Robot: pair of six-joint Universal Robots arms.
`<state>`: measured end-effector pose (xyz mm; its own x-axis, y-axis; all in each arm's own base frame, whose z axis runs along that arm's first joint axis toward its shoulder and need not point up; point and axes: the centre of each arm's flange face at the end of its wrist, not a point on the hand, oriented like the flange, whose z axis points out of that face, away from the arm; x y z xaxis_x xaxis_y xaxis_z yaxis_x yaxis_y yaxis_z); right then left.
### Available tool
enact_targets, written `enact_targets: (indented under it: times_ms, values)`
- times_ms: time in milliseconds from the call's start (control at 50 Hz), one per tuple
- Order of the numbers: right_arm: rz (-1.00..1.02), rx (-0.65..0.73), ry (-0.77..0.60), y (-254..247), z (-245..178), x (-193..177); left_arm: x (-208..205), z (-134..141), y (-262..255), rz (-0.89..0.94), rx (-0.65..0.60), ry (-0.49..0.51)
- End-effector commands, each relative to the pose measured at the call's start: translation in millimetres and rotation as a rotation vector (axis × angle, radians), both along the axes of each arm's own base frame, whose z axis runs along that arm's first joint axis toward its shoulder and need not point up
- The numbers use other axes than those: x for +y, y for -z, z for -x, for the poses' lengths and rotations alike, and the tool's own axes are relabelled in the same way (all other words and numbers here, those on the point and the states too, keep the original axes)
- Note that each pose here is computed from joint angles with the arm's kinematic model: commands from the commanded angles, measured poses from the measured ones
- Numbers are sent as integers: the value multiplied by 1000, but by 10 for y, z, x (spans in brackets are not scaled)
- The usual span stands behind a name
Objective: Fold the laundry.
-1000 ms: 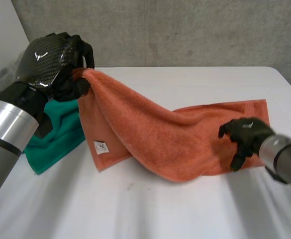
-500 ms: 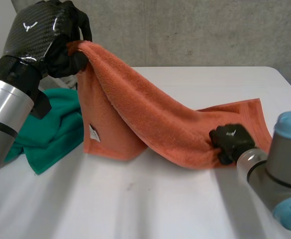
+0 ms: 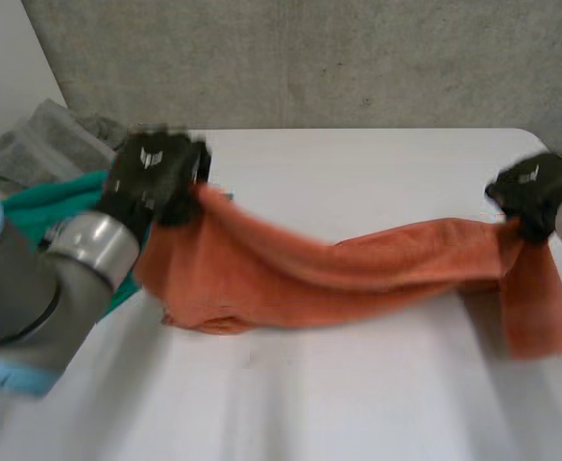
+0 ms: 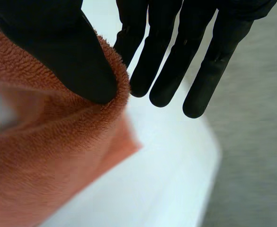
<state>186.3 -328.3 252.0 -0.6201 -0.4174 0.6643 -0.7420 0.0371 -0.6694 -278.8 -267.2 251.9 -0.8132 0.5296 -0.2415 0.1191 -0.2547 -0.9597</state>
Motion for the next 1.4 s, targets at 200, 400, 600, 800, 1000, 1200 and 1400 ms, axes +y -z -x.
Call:
enact_targets:
  times_ms: [200, 400, 600, 800, 1000, 1200, 1400]
  values:
    - [761, -363, -158, -1551, -273, -261, -482, 139, -1490, 582, 380, 20]
    - [179, -291, -235, -755, -52, -337, -386, -15, -367, 175, 196, -39]
    - [-219, 70, -276, 683, -38, -265, -112, -97, 701, -115, 44, -53]
    - [13, -140, -107, 669, -112, -477, -88, -87, 663, -95, 30, -58]
    - [5, -452, 63, 73, 199, 15, 55, -126, 342, -27, 71, -41]
    - [-207, -258, 205, 520, 714, 256, 117, -146, 371, -42, 64, -41]
    - [-138, -128, 168, 983, 910, 199, 57, -165, 326, -26, 71, -51]
